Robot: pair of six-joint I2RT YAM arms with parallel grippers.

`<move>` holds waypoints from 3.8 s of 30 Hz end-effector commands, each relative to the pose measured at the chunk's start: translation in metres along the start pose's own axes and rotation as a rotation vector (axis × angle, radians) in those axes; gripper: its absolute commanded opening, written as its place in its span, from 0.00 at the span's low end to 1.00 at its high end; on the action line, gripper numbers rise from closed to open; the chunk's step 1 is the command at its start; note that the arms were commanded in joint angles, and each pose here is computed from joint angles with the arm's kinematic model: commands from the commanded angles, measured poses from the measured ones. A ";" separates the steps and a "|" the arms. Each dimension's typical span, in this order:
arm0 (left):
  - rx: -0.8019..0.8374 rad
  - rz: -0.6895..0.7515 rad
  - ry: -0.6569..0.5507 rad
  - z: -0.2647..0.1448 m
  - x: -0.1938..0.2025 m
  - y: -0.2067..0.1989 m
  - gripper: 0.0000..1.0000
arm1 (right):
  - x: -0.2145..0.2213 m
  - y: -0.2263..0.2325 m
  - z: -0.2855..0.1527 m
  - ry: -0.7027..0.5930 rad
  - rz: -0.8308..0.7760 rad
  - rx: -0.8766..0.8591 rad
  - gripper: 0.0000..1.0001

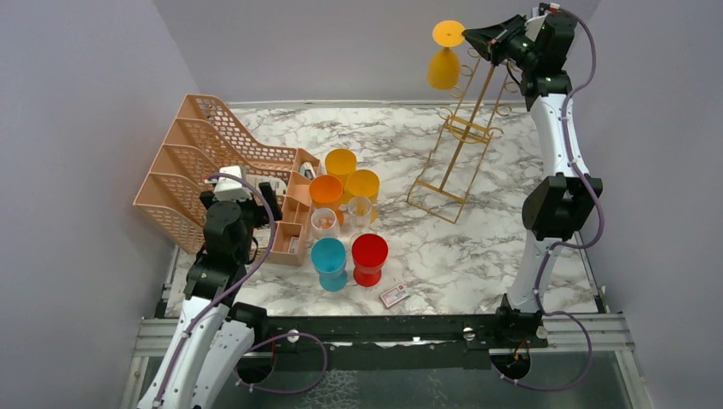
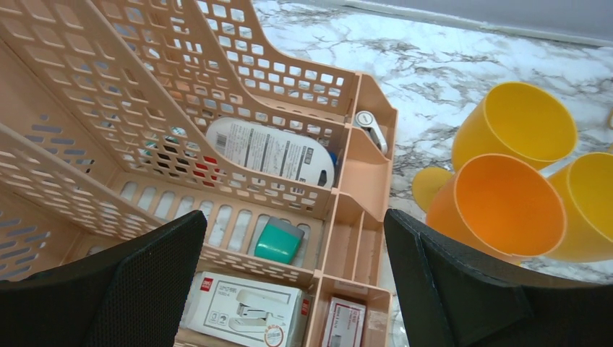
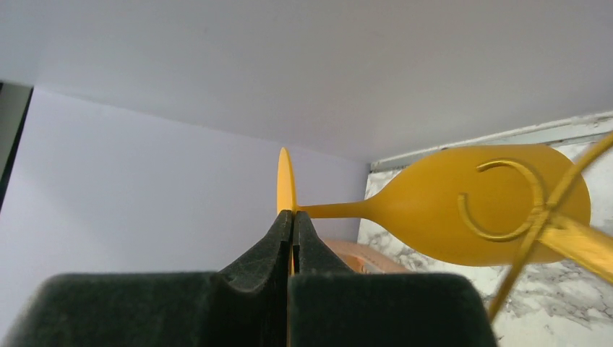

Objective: Take the wine glass off the wine glass rack
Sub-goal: Pick up the wine glass from the wine rack, then place the wine glass at the center of the board.

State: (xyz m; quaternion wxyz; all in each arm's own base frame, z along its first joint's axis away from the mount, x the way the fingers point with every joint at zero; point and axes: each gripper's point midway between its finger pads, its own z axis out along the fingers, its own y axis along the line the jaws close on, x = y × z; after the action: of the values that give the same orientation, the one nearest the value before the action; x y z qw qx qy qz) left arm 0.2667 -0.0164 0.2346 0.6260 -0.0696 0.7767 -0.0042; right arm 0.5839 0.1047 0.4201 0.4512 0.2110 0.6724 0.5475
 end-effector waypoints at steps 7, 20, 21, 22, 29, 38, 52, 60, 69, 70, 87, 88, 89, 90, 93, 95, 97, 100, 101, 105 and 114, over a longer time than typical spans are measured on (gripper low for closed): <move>0.371 -0.175 -0.097 -0.040 -0.078 -0.069 0.99 | 0.092 0.112 -0.047 0.282 -0.353 -0.370 0.01; 0.918 -0.317 -0.081 -0.094 -0.153 -0.159 0.97 | 0.234 0.135 -0.137 0.543 -0.580 -0.548 0.01; 0.960 -0.330 -0.073 -0.098 -0.156 -0.165 0.97 | 0.240 0.131 -0.145 0.550 -0.585 -0.548 0.01; 1.002 -0.348 -0.054 -0.100 -0.157 -0.171 0.96 | 0.247 0.129 -0.152 0.558 -0.593 -0.551 0.01; 1.180 -0.379 0.017 -0.118 -0.166 -0.196 0.92 | 0.283 0.117 -0.200 0.589 -0.667 -0.553 0.01; 1.340 -0.319 0.146 -0.142 -0.133 -0.274 0.83 | 0.299 0.107 -0.240 0.574 -0.689 -0.553 0.01; 1.408 -0.240 0.278 -0.164 -0.083 -0.321 0.34 | 0.307 0.092 -0.261 0.547 -0.726 -0.535 0.01; 1.447 -0.177 0.289 -0.170 -0.071 -0.327 0.00 | 0.311 0.095 -0.272 0.537 -0.745 -0.572 0.04; 1.566 0.062 0.099 -0.185 -0.060 -0.314 0.00 | 0.265 0.091 -0.249 0.333 -0.887 -0.327 0.50; 1.580 0.101 0.062 -0.187 -0.057 -0.309 0.00 | 0.258 0.089 -0.244 0.315 -0.887 -0.283 0.57; 1.870 0.580 -0.317 -0.233 0.012 -0.249 0.00 | 0.311 0.103 -0.249 0.755 -0.671 -0.606 0.80; 1.868 0.584 -0.321 -0.232 0.012 -0.249 0.00 | 0.314 0.102 -0.250 0.782 -0.653 -0.618 0.81; 1.865 0.589 -0.327 -0.231 0.012 -0.249 0.00 | 0.316 0.101 -0.252 0.813 -0.627 -0.629 0.79; 1.862 0.592 -0.329 -0.230 0.012 -0.250 0.00 | 0.319 0.099 -0.253 0.846 -0.595 -0.634 0.76; 1.849 0.601 -0.335 -0.228 0.011 -0.251 0.00 | 0.326 0.092 -0.258 0.928 -0.516 -0.645 0.66; 1.842 0.606 -0.338 -0.226 0.012 -0.251 0.00 | 0.329 0.085 -0.260 0.958 -0.480 -0.630 0.60; 1.835 0.609 -0.337 -0.224 0.012 -0.252 0.00 | 0.332 0.081 -0.262 0.980 -0.461 -0.629 0.50; 1.809 0.614 -0.322 -0.219 0.013 -0.253 0.00 | 0.335 0.083 -0.275 1.029 -0.419 -0.682 0.37; 1.799 0.616 -0.311 -0.217 0.015 -0.253 0.00 | 0.336 0.085 -0.278 1.039 -0.415 -0.701 0.32; 1.769 0.617 -0.282 -0.211 0.019 -0.253 0.00 | 0.336 0.086 -0.280 1.003 -0.454 -0.700 0.06; 1.712 0.589 -0.290 -0.209 0.009 -0.248 0.56 | 0.329 0.096 -0.280 0.877 -0.564 -0.635 0.01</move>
State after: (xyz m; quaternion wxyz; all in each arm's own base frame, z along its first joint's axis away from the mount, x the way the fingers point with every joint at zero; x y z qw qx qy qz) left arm 0.0809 -0.2829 0.2789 0.4982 0.6349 0.4115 -0.4235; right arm 0.1594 0.2382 0.3757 0.2528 -0.3696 0.6207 0.6436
